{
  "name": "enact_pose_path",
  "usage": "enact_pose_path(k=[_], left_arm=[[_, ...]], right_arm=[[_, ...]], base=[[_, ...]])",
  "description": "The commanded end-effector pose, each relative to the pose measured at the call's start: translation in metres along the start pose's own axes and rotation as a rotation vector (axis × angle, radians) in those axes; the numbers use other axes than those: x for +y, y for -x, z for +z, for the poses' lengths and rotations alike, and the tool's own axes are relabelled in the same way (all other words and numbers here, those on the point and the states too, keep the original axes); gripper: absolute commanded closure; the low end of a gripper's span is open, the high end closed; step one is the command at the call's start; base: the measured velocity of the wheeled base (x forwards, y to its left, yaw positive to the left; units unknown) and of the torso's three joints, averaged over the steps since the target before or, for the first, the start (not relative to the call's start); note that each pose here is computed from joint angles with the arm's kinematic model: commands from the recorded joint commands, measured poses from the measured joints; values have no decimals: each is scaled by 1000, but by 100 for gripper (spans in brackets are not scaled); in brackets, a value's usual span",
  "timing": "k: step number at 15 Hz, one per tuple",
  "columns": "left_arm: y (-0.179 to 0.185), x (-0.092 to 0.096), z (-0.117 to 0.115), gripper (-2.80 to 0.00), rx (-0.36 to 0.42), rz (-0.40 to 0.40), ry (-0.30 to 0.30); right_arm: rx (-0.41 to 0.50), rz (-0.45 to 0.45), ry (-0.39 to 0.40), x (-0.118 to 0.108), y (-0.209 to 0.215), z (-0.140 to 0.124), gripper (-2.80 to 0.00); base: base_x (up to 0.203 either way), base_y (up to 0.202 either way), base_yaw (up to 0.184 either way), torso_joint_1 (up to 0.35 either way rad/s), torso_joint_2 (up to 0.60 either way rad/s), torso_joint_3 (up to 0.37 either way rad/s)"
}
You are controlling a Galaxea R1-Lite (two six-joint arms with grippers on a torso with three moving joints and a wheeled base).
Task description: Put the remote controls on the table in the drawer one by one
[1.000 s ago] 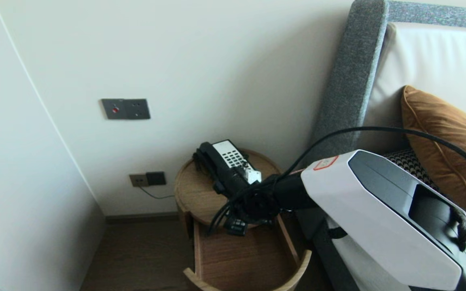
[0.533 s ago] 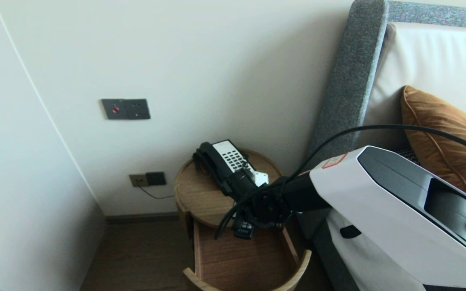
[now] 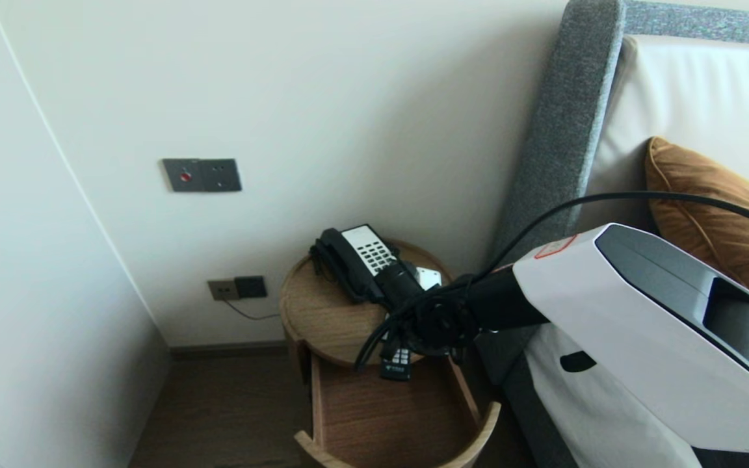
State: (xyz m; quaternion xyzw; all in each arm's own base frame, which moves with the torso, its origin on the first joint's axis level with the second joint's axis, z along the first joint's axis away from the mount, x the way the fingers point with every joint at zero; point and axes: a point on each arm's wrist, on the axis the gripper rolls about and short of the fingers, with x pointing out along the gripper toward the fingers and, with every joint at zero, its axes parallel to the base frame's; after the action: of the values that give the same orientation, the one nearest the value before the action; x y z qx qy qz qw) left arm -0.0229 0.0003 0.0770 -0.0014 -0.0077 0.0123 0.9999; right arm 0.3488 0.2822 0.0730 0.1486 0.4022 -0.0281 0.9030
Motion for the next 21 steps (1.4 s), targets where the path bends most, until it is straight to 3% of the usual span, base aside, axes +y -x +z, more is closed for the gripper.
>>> enact_pose_path(k=[1, 6, 11, 12, 21], left_arm=[[0, 0, 0, 0, -2, 1, 0], [0, 0, 0, 0, -2, 1, 0], [0, 0, 0, 0, -2, 1, 0], [0, 0, 0, 0, -2, 1, 0], [0, 0, 0, 0, -2, 1, 0]], right_arm=[[-9, 8, -8, -1, 9, 3, 0], [-6, 4, -6, -2, 8, 2, 0], [-5, 88, -15, 5, 27, 15, 0], [-12, 101, -21, 8, 28, 18, -280], [29, 138, 10, 11, 13, 11, -280]], base=[[0, 0, 0, 0, 0, 0], [0, 0, 0, 0, 0, 0], [0, 0, 0, 0, 0, 0], [0, 0, 0, 0, 0, 0], [0, 0, 0, 0, 0, 0]])
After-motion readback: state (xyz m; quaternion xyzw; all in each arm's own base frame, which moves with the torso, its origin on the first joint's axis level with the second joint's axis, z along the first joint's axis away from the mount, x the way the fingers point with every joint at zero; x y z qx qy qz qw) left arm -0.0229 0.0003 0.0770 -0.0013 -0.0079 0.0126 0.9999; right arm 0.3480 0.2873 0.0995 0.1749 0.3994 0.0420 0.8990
